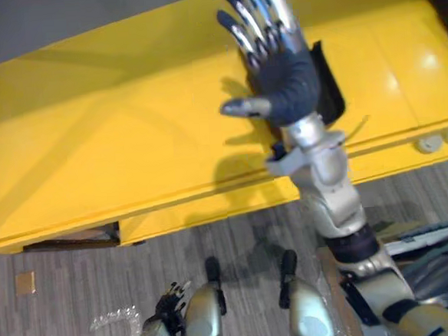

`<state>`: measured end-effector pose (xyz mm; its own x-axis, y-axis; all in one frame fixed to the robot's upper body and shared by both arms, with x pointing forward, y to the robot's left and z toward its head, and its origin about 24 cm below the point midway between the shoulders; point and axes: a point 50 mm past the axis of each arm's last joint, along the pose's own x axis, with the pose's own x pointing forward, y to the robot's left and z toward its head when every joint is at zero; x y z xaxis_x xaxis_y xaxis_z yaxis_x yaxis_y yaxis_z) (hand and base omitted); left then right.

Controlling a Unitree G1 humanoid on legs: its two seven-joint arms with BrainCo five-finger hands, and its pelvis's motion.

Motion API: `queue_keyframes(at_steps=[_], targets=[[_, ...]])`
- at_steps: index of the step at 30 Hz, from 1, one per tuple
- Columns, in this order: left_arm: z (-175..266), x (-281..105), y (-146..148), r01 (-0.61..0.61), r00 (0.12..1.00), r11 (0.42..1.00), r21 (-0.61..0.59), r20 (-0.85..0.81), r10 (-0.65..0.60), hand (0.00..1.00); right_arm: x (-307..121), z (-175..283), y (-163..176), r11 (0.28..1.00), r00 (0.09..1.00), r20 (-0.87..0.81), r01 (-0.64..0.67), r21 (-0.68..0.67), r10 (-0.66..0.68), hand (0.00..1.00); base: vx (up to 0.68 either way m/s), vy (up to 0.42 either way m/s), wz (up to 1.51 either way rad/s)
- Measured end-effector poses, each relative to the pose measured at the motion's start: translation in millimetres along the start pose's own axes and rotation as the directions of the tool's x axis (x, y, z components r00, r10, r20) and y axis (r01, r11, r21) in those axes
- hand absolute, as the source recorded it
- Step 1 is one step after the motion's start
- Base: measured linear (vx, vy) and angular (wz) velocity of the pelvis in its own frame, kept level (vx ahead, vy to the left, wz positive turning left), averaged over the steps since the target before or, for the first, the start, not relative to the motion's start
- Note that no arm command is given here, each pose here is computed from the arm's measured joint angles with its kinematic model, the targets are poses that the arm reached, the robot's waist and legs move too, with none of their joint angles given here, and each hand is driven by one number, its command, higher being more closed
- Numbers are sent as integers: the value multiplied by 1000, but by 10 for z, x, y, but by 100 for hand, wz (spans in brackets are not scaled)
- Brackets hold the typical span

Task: Walk over and take plastic housings, then place them on the shelf

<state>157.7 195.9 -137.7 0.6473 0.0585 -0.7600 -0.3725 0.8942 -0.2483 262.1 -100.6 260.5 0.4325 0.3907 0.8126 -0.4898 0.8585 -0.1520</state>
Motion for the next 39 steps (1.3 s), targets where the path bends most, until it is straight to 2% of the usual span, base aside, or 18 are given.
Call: queue_keyframes(at_steps=[5, 6, 16, 22, 32, 39], targets=[[14, -13, 72, -23, 1000, 1000, 2, 5, 23, 0, -453, 178, -333, 990, 991, -35, 130, -55, -132, 0, 13, 7, -17], [18, -17, 89, -27, 1000, 1000, 4, 6, 27, 0, -556, 187, -360, 988, 987, -60, 144, -64, -147, 100, 30, -2, -13], [80, -30, 129, -50, 997, 998, 39, 54, 48, 0, -1190, 37, -394, 960, 915, -292, 272, -69, -280, 100, 53, 23, -9], [95, -39, 125, -45, 997, 998, 37, 68, 42, 0, -1446, -14, -305, 957, 885, -374, 288, -33, -279, 100, 9, 22, -4], [130, -33, 139, -47, 997, 998, 48, 71, 44, 0, -1241, -272, -237, 971, 903, -379, 236, 42, -203, 100, -1, 5, 5], [278, 51, -7, -21, 996, 995, 97, 84, 13, 0, -947, -416, -301, 979, 917, -351, 202, 9, -187, 100, -48, 40, 13]])
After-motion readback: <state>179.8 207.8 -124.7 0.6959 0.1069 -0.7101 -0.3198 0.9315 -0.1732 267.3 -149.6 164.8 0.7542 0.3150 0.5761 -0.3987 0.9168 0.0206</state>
